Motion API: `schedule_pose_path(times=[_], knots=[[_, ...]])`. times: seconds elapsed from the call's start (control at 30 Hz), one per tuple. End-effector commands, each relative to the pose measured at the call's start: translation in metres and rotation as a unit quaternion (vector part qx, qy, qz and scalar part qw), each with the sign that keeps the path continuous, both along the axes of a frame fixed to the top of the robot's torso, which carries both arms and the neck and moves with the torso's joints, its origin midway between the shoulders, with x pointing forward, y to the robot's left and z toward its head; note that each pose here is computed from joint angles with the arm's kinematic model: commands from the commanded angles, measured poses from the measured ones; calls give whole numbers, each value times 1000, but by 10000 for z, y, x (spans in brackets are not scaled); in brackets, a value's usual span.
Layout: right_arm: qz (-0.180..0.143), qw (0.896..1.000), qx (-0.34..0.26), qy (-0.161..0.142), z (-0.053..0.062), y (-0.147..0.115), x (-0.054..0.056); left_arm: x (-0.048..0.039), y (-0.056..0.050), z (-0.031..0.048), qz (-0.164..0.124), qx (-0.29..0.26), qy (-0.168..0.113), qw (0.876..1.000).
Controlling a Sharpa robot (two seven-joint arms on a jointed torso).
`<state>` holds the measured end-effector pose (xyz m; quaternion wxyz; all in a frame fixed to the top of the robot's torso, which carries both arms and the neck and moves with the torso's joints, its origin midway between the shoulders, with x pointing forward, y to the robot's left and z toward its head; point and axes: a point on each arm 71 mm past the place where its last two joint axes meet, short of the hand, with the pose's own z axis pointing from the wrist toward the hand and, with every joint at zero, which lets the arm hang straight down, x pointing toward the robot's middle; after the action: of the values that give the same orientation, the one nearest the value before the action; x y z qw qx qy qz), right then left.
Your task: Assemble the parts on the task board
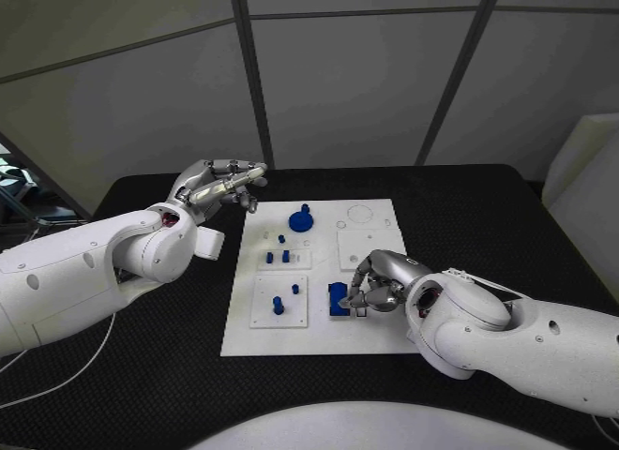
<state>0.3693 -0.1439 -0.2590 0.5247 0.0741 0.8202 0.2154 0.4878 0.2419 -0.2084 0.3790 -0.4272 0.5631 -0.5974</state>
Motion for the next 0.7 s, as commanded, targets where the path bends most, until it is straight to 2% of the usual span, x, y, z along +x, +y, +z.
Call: schedule_pose_path(times=[0.03,0.33,0.47,0.7], knots=[[6,1000,-5,-23,42,-7,2,-1,-8,12,-5,-4,-1,1000],[-5,999,5,-49,135,-197,-35,2,-6,8,-4,-4,-1,1000],[-28,998,4,-57,192,-459,-7,2,-1,6,-4,-3,-1,1000],[-61,996,-24,-57,212,-876,7,-1,-11,6,-5,-4,-1,1000]])
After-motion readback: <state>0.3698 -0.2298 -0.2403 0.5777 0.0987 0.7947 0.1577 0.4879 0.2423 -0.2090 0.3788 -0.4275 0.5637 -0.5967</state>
